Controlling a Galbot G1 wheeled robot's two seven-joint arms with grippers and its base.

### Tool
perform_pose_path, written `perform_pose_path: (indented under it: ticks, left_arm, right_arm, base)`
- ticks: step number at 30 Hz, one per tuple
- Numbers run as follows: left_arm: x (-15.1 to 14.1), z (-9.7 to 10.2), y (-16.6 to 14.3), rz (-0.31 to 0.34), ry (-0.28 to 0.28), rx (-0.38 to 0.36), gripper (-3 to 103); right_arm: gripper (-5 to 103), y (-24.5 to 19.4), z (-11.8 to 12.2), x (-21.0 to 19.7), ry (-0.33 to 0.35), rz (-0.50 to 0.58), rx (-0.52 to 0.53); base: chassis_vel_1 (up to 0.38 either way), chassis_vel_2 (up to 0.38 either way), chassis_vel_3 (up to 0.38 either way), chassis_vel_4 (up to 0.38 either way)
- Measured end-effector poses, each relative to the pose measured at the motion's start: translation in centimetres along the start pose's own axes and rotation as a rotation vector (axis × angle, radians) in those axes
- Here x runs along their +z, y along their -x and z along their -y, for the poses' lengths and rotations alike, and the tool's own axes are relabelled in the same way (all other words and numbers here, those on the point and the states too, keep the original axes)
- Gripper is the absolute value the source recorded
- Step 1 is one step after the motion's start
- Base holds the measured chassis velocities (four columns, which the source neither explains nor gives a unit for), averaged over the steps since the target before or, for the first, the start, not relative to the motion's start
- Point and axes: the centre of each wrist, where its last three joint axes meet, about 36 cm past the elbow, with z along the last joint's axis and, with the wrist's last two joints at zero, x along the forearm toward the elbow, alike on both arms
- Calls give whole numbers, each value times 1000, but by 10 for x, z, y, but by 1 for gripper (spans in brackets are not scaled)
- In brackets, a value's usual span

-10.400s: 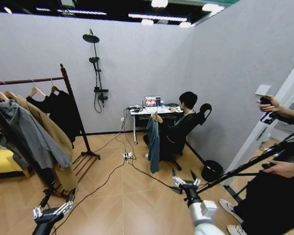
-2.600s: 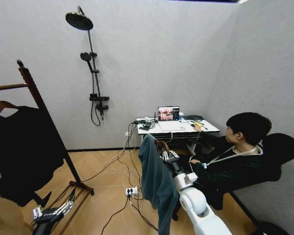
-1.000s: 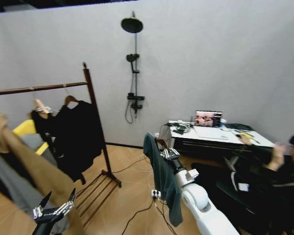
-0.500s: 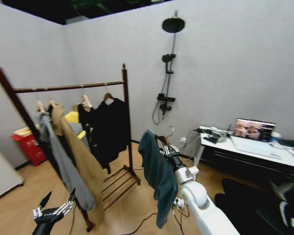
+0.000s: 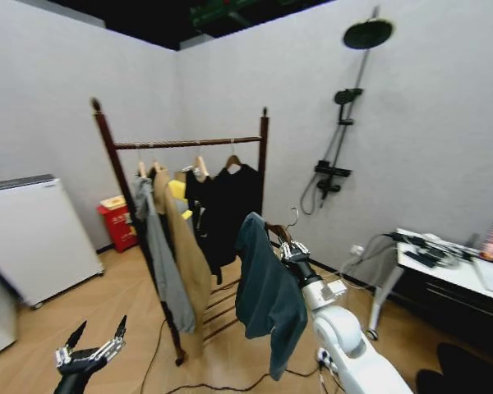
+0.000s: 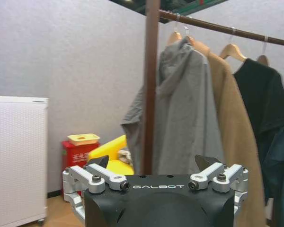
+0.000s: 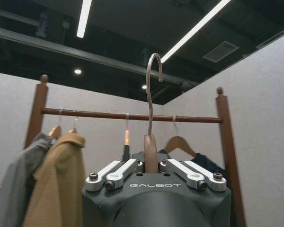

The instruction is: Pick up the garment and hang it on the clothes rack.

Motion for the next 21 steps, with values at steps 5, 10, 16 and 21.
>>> perform_pose_path:
  ticks: [5, 10, 16, 21]
  left_arm:
    - [0, 0, 0, 0, 0, 0, 100]
    - [0, 0, 0, 0, 0, 0, 100]
    - [0, 0, 0, 0, 0, 0, 100]
    - [0, 0, 0, 0, 0, 0, 100]
  right_arm:
    - [10, -6, -4, -8, -1, 7, -11]
    - [10, -10, -7, -18, -38, -4, -17]
    - [10, -6, -7, -19, -54, 5, -7]
    - [10, -5, -12, -18, -42, 3, -9]
  base:
    - [124, 132, 121, 126]
    - [128, 111, 117, 110]
    - [114, 117, 106, 100]
    - [24, 29, 22, 17]
